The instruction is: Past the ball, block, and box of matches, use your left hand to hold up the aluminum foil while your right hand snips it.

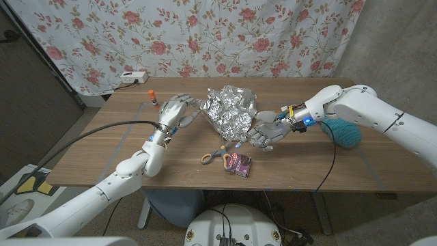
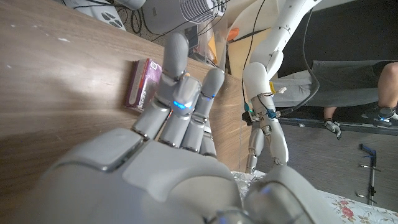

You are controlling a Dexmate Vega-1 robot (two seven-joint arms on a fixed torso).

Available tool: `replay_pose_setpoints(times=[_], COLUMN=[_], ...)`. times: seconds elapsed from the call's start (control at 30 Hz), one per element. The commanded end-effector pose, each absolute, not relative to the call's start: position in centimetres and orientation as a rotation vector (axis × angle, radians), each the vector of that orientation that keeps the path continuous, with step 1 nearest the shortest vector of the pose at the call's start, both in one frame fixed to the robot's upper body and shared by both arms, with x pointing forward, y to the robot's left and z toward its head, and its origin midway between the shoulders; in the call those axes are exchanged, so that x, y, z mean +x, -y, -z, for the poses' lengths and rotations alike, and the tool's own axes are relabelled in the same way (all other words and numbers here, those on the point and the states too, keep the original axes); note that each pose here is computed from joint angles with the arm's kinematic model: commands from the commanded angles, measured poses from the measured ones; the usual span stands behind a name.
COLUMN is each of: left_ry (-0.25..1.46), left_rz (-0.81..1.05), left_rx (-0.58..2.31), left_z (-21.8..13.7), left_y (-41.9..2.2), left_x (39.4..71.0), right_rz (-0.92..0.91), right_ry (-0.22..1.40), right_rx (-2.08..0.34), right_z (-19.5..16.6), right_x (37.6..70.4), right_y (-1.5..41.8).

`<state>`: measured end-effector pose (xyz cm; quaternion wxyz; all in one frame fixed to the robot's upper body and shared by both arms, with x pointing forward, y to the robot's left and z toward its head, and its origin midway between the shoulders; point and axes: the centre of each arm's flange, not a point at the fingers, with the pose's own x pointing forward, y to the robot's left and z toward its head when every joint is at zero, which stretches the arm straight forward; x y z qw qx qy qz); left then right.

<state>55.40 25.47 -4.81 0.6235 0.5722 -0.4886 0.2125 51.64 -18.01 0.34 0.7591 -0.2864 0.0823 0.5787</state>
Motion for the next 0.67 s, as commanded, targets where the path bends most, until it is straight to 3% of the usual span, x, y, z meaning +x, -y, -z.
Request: replay_pose_setpoints(times=[0.03, 0.37, 0.67], left_ry=[1.123, 1.103, 1.103], left_rz=[-0.586, -0.639, -0.624], left_rx=[1.133, 1.008, 0.978], left_z=[6.3, 5.5, 5.4], left_y=[-26.9, -28.7, -29.0], left_x=[52.6, 51.5, 51.4], right_rz=[-1.195, -1.110, -1.139], right_ry=[-0.099, -0.047, -0.020], right_rx=[-0.633, -0.657, -0.663], right_z=[-2.2, -4.4, -4.8], right_x=[51.6, 51.1, 52.7], right_y=[16.2, 14.2, 13.0])
